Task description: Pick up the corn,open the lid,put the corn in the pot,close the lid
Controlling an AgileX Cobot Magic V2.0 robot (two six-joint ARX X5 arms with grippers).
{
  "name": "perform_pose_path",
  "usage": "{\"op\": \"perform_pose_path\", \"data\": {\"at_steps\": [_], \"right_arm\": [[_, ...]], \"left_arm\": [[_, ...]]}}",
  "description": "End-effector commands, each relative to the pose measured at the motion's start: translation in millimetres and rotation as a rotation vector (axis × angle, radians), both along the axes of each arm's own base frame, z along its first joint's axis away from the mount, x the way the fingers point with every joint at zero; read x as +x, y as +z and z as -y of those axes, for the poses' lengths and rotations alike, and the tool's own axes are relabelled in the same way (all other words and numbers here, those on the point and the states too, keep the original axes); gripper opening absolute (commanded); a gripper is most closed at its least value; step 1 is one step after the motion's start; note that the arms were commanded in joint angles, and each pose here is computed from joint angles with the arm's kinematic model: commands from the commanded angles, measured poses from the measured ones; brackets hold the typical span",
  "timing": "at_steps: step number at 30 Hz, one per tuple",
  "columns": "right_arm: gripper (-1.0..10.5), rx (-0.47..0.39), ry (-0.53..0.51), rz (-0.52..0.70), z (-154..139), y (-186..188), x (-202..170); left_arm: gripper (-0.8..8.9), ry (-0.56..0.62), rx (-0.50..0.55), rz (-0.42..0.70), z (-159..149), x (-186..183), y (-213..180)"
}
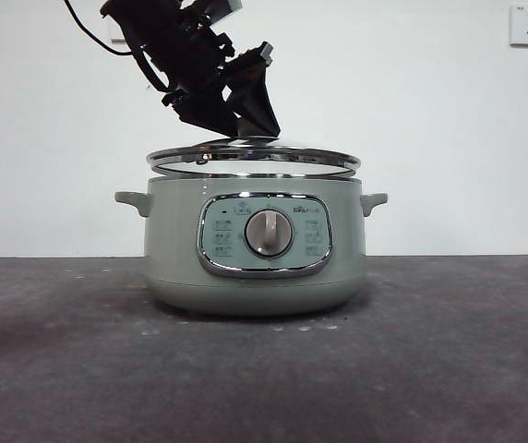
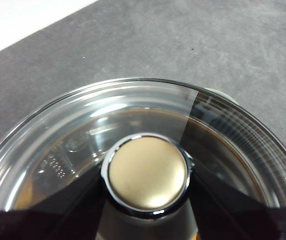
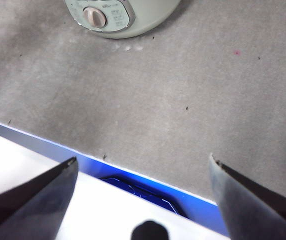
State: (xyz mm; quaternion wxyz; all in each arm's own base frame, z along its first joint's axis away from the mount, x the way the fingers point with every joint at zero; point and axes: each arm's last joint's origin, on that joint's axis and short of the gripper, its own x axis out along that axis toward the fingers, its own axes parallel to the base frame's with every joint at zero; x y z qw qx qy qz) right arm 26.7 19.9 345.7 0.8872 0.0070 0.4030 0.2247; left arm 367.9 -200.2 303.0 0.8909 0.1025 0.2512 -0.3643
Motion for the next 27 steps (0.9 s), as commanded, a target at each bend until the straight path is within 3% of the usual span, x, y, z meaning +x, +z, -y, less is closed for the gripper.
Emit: {"op": "perform_pose_path", "data": {"at_steps": [1, 27], "right_arm": [[4.4, -0.017, -0.008, -0.028, 1, -4, -1], [4.4, -0.034, -0.018, -0.015, 1, -4, -1]], "left_arm": [[-0.08, -0.015, -0.027, 0.05, 4, 2, 7], [-0.08, 0.001, 0.022, -0.02, 5, 4, -8]]}}
